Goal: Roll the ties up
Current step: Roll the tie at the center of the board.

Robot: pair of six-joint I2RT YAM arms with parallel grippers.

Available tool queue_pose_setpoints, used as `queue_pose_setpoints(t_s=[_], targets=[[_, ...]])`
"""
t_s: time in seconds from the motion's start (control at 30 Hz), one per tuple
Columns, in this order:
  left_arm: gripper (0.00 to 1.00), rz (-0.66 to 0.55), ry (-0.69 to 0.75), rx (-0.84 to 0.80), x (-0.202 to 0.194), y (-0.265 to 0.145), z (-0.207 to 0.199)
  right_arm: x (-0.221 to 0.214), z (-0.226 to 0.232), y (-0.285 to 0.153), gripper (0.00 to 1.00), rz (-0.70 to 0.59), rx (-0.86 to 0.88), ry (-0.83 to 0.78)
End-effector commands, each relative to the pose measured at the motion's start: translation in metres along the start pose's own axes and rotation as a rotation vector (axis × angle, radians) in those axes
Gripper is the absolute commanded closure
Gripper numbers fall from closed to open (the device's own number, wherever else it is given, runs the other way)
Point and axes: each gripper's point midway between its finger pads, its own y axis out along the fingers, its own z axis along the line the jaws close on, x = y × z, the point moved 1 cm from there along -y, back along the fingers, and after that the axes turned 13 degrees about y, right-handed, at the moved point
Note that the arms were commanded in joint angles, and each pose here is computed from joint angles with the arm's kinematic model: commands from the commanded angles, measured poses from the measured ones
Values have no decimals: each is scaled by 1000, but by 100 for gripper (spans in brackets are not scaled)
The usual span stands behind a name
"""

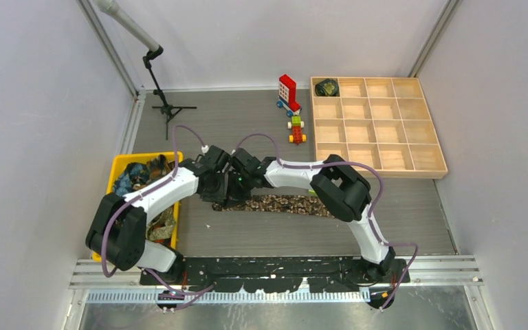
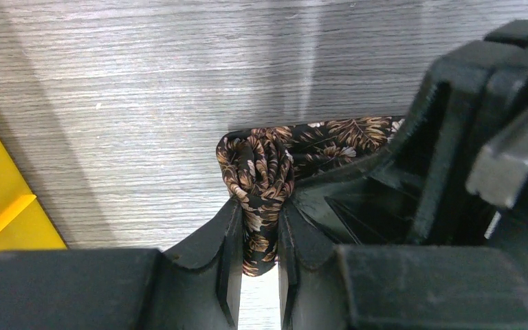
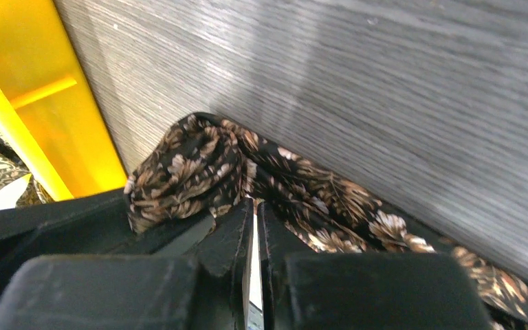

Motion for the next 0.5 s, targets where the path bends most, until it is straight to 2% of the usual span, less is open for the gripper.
queue_pose_setpoints(t_s=[0.0,0.47], targets=[[100,8,7,61,3,-1,3,4,17,-33,88,-38,63,-29],[100,47,63,160,5,5,-7,10,-14,-76,88,-114,40,3]])
